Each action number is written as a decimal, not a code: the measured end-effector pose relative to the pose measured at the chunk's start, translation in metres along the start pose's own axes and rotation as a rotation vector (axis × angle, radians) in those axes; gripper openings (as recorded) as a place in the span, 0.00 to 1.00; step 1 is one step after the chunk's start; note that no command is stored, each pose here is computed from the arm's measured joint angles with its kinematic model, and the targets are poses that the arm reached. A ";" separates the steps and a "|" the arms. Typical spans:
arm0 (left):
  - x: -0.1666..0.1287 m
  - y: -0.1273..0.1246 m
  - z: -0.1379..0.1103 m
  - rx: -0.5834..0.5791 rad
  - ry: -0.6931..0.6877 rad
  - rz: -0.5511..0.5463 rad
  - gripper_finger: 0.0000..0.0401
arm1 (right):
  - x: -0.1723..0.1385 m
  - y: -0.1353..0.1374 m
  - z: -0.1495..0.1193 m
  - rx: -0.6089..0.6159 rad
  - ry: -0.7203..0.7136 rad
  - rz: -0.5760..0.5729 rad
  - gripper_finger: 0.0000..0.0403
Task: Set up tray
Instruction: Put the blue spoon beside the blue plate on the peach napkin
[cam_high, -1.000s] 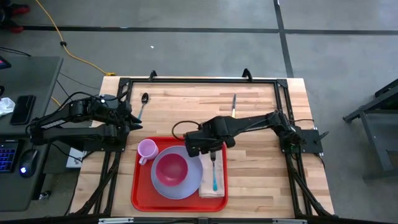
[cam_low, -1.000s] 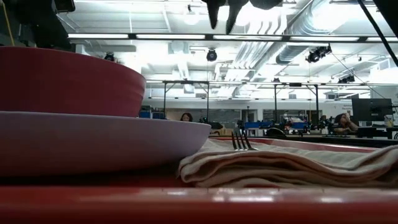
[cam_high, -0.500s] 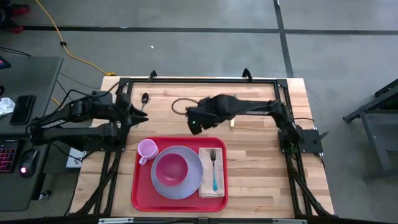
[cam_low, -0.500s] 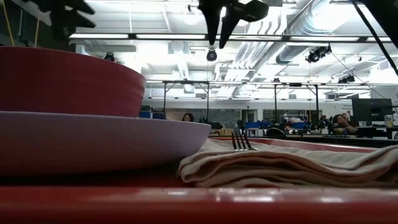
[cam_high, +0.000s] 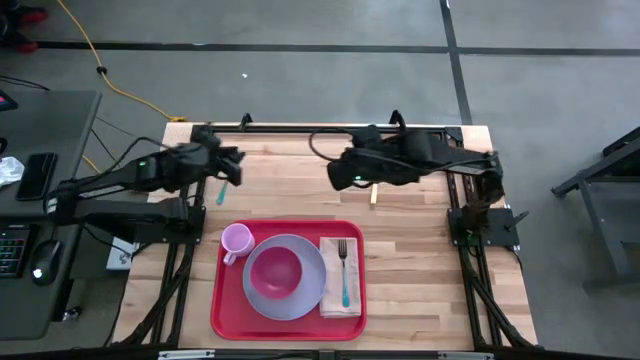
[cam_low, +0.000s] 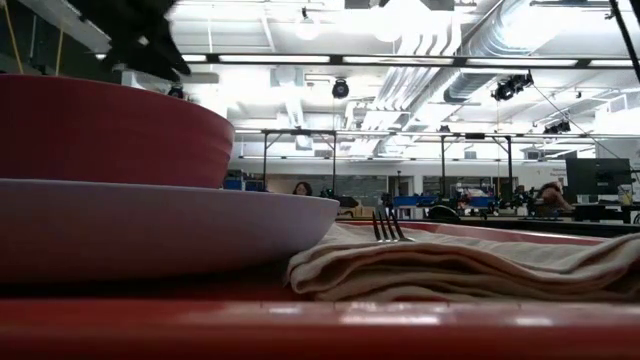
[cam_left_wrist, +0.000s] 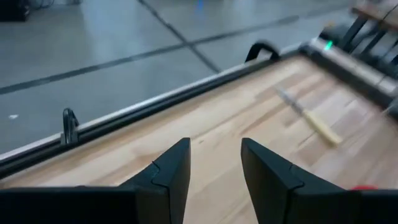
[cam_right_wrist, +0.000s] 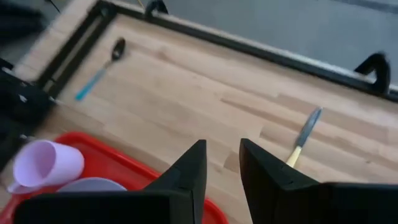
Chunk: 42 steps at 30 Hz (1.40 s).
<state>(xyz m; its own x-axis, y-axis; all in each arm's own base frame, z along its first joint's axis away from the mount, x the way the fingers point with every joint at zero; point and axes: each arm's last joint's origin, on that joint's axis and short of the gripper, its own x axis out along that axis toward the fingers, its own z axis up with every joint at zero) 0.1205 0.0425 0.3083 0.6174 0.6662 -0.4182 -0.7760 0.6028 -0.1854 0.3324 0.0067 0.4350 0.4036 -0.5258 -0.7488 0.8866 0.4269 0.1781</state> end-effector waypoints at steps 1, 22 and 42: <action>0.006 -0.005 0.000 0.016 0.023 0.012 0.44 | -0.006 -0.003 0.001 0.003 -0.016 0.009 0.18; 0.096 0.011 0.054 0.043 0.791 0.396 0.44 | -0.053 -0.019 -0.005 -0.126 -0.157 0.068 0.18; 0.123 0.058 -0.001 -0.108 0.903 0.418 0.44 | -0.013 -0.119 -0.065 0.063 0.048 -0.066 0.18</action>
<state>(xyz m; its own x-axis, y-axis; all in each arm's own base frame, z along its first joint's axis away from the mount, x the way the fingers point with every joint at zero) 0.1509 0.1589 0.2456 -0.0018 0.2052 -0.9787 -0.9438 0.3232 0.0695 0.2070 0.0107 0.3817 0.3337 -0.5147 -0.7897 0.9239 0.3449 0.1657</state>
